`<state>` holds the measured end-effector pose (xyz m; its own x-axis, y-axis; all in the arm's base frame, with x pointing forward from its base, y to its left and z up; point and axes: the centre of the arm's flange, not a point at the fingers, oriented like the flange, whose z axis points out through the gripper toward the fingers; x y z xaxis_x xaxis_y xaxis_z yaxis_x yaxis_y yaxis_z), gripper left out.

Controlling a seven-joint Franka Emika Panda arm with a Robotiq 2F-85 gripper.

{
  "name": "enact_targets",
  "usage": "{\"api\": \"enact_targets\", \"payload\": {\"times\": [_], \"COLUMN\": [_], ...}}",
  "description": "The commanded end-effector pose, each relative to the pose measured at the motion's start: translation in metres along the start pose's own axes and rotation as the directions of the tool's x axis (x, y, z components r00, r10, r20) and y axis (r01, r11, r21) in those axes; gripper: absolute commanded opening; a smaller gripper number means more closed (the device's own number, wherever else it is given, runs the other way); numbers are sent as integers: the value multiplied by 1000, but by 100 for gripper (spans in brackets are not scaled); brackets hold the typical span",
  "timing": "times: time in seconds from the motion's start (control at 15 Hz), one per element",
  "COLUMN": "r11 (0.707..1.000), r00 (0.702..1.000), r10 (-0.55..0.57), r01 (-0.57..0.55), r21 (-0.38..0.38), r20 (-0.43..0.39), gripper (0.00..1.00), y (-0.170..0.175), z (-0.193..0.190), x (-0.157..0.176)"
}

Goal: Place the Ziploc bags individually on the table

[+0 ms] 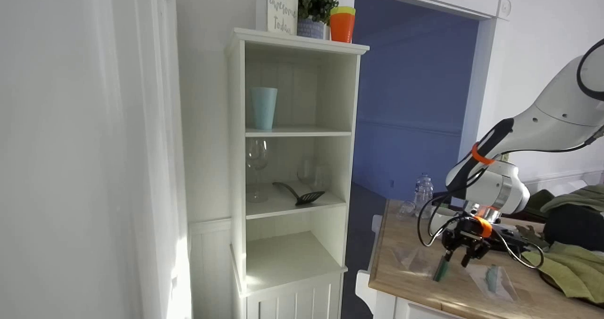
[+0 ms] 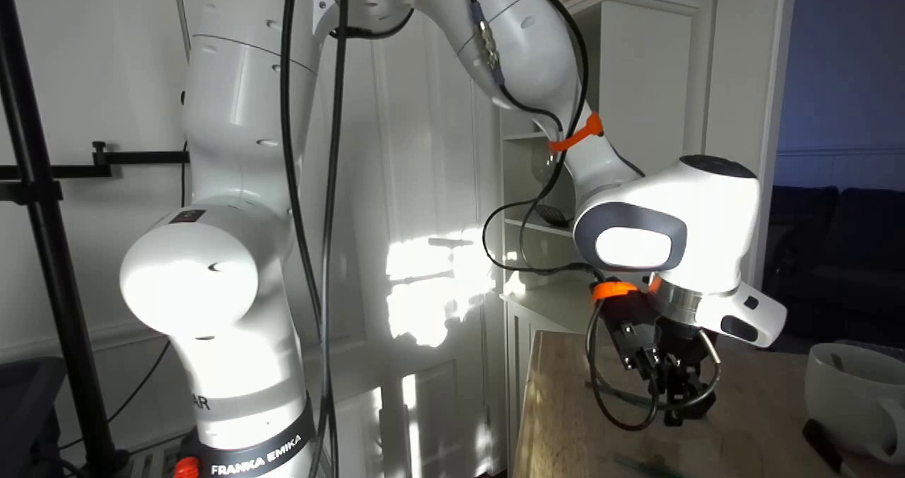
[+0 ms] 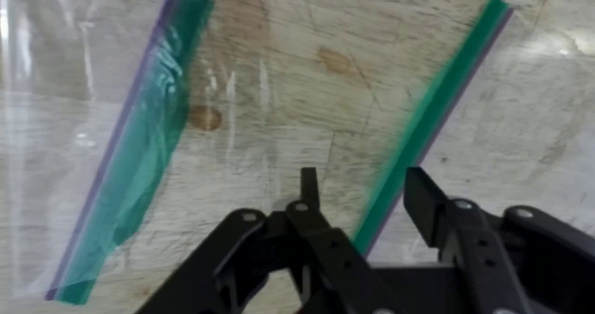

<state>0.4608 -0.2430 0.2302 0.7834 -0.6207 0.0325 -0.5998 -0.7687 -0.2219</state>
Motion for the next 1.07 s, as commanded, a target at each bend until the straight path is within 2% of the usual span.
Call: {"api": "enact_targets", "payload": {"times": [0.0, 0.13, 0.2, 0.53, 0.8, 0.93, 1.0], "r11": [995, 990, 988, 982, 989, 996, 998], "r00": [998, 998, 998, 1000, 993, 984, 981], "r10": [57, 64, 61, 26, -17, -37, -63], "r01": [-56, -62, -59, -28, -1, 21, 62], "r21": [-86, -128, -142, -188, -149, -92, -14], "r20": [4, 12, 12, -12, -118, -173, -181], "gripper": [85, 98, 100, 100, 100, 100, 100], "y": [4, 8, 8, -12, -26, -26, -25], "z": [-49, -70, -81, -146, -206, -231, -242], "x": [-5, -6, -8, -16, -17, -17, -18]}}
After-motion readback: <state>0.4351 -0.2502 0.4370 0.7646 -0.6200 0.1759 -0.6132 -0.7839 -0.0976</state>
